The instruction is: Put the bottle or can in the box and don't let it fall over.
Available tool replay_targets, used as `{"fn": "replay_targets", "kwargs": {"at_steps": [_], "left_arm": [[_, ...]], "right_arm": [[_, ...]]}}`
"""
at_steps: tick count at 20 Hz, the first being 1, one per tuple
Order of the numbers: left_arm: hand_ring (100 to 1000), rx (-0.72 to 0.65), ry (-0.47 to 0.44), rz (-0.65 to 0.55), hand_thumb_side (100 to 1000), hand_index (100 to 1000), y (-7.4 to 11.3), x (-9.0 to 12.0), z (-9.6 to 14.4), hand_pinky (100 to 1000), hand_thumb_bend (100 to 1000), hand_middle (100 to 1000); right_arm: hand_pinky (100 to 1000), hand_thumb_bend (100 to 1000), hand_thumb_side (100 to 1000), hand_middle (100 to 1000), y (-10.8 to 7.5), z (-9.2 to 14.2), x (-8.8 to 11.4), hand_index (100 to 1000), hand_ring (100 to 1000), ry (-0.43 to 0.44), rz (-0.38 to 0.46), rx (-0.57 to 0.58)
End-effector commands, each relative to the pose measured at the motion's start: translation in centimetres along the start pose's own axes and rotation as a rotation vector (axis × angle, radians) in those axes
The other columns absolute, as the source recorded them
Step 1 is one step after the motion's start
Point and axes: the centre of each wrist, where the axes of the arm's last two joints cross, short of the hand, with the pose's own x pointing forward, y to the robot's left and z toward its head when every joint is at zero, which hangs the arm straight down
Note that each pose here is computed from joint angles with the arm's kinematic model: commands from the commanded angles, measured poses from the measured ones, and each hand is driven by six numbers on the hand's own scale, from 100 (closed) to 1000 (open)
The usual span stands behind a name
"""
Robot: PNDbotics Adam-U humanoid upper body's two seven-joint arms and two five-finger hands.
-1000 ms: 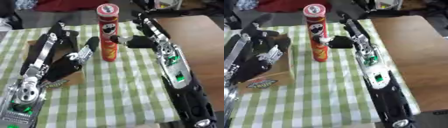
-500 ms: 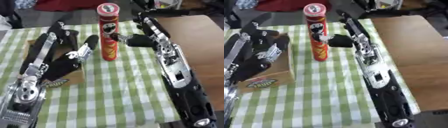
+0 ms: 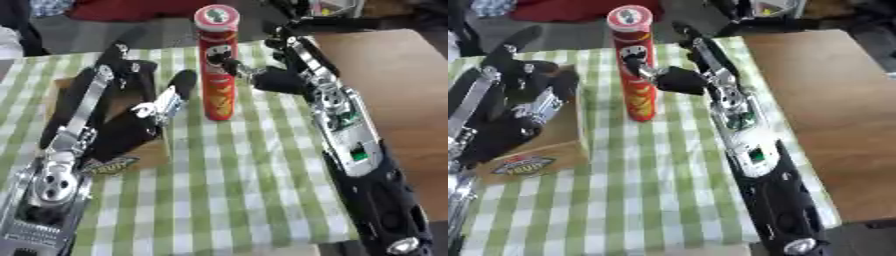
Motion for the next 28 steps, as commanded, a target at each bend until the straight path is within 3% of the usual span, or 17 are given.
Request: {"fn": "replay_targets", "kwargs": {"at_steps": [1,28], "left_arm": [[824,0.015,-0.017,-0.007,643,990,0.41,0.55,0.13,860,433,307],[827,0.041,-0.005,-0.007,658,1000,0.53,0.46,-0.17,861,420,294]], "right_arm": [[1000,512,384,1000,-0.28,-0.05,0.36,1000,1000,-0.013,0.001,-0.006],[1000,446,455,1000,-0.28,-0.89,0.45,1000,1000,-0.021,0.031,0.031]]}}
